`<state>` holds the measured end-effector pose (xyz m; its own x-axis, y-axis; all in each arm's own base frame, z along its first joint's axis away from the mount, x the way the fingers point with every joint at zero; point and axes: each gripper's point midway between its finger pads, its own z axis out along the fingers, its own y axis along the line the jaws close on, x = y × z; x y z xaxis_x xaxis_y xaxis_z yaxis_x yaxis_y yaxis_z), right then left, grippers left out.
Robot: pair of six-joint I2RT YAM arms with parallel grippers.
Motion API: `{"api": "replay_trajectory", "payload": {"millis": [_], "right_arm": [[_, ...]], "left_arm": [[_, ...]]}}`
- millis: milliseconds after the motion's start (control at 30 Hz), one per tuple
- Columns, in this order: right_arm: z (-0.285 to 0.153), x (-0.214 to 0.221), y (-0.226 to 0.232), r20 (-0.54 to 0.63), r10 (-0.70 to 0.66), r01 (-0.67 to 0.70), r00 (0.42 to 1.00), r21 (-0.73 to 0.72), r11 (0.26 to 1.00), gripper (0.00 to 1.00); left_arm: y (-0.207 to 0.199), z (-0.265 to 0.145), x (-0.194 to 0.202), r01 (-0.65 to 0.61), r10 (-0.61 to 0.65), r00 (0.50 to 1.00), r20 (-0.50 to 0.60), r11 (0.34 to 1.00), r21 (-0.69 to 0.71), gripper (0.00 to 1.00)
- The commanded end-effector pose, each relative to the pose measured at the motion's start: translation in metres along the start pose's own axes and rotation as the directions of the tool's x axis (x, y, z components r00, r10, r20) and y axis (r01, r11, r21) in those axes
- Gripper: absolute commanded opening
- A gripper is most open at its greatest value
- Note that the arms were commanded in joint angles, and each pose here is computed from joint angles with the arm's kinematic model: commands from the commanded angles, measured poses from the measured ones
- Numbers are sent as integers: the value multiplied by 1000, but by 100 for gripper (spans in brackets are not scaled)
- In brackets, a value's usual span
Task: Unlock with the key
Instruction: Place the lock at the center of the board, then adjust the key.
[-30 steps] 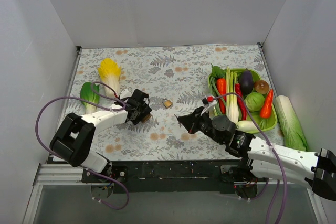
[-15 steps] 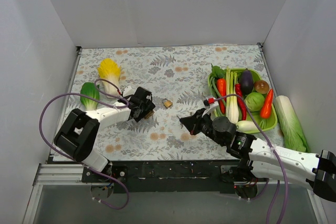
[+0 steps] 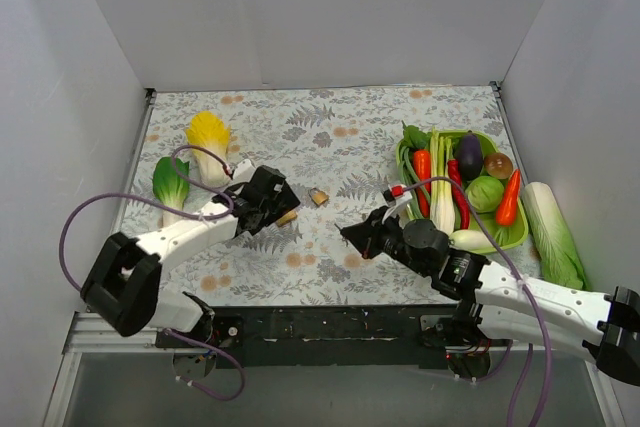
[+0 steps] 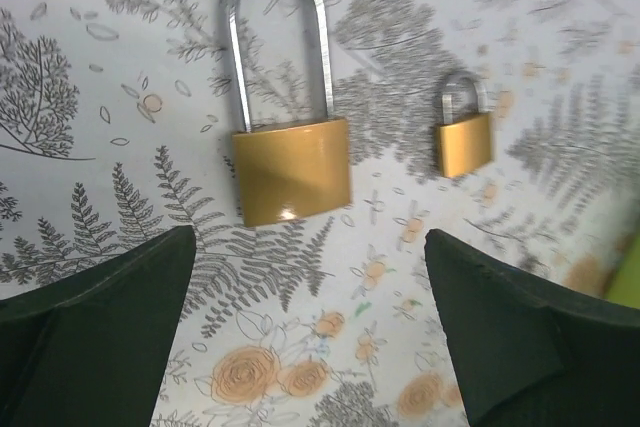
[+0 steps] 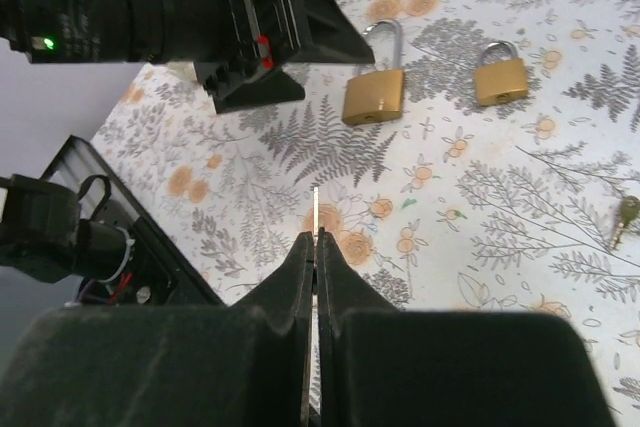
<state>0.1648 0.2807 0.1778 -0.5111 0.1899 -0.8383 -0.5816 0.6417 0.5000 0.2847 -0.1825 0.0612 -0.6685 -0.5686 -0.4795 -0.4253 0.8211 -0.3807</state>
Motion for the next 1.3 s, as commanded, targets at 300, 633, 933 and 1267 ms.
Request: {"api": "replay_trajectory", "payload": {"millis": [300, 633, 933, 1267], "right_arm": [[-21, -47, 87, -112, -69, -9, 991, -580, 815, 1], [-29, -46, 114, -208, -78, -102, 975, -732, 674, 1], [-23, -44, 111, -207, -71, -105, 976, -728, 678, 1], [-19, -47, 107, -192, -65, -95, 979, -718, 690, 1]], "left_arm": [[-78, -199, 5, -421, 337, 893, 299, 388, 820, 98], [-84, -249, 60, -248, 524, 828, 201, 19, 969, 92], [-82, -252, 70, -183, 565, 809, 161, -18, 983, 36], [-74, -251, 77, -161, 581, 802, 138, -12, 987, 51]]}}
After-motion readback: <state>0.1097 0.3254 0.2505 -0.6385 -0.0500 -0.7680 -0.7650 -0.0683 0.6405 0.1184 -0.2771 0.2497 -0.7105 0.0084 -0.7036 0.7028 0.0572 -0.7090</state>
